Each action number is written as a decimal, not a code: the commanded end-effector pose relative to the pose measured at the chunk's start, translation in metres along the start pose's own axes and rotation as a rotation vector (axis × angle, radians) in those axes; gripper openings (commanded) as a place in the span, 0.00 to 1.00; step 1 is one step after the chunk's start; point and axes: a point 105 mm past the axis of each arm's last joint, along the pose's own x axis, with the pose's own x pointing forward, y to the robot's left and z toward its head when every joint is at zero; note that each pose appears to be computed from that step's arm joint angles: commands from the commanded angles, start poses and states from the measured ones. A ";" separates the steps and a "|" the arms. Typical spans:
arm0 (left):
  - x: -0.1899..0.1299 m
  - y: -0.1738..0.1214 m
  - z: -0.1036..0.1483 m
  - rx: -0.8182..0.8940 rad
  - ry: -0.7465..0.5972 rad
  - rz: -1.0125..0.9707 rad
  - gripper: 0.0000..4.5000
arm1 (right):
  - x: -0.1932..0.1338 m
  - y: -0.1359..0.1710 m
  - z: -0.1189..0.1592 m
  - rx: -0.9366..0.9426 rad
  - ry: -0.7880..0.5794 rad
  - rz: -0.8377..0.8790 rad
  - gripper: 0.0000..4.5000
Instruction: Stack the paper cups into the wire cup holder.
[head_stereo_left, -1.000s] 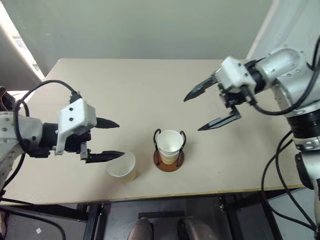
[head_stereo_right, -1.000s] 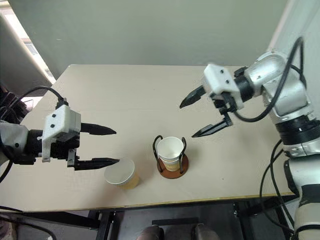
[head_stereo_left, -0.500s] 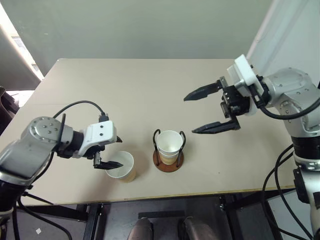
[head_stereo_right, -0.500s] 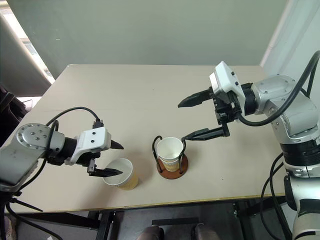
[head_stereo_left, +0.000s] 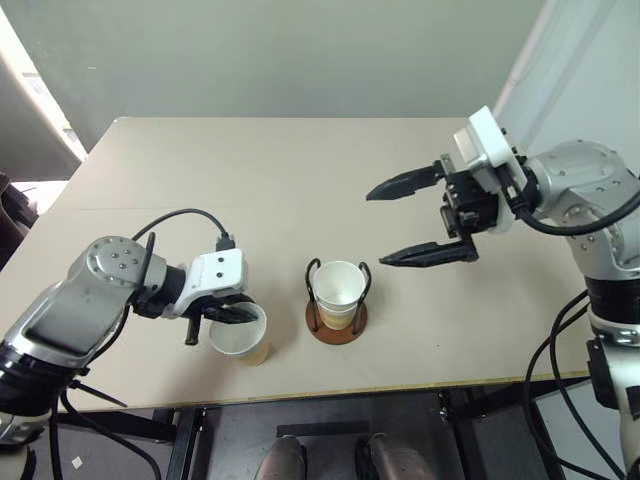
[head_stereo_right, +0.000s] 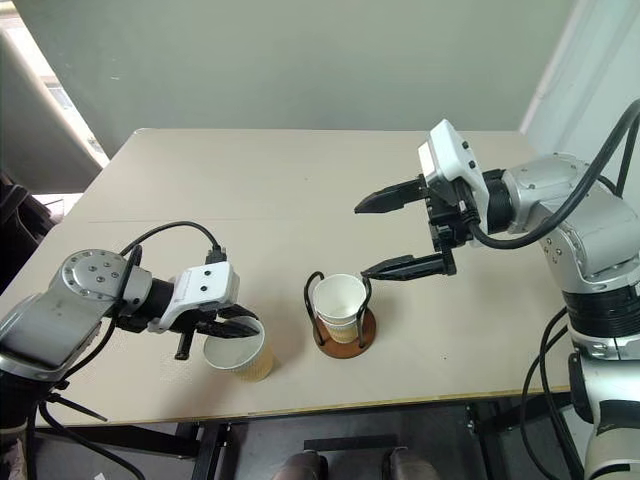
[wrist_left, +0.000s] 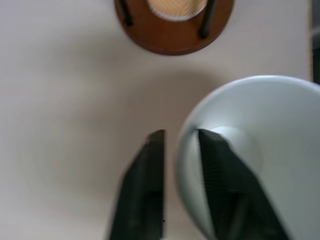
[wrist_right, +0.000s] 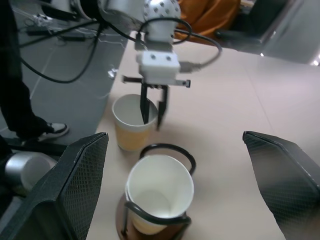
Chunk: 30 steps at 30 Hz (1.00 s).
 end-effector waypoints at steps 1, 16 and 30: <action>-0.022 -0.006 0.034 0.069 -0.132 -0.036 0.01 | -0.012 0.002 0.009 -0.049 0.017 -0.003 1.00; -0.108 0.025 0.161 0.435 -0.603 -0.073 0.01 | -0.064 0.019 0.018 0.022 -0.037 -0.047 1.00; 0.006 0.047 0.156 0.570 -0.358 -0.239 0.01 | -0.070 0.034 0.017 0.042 0.031 -0.108 1.00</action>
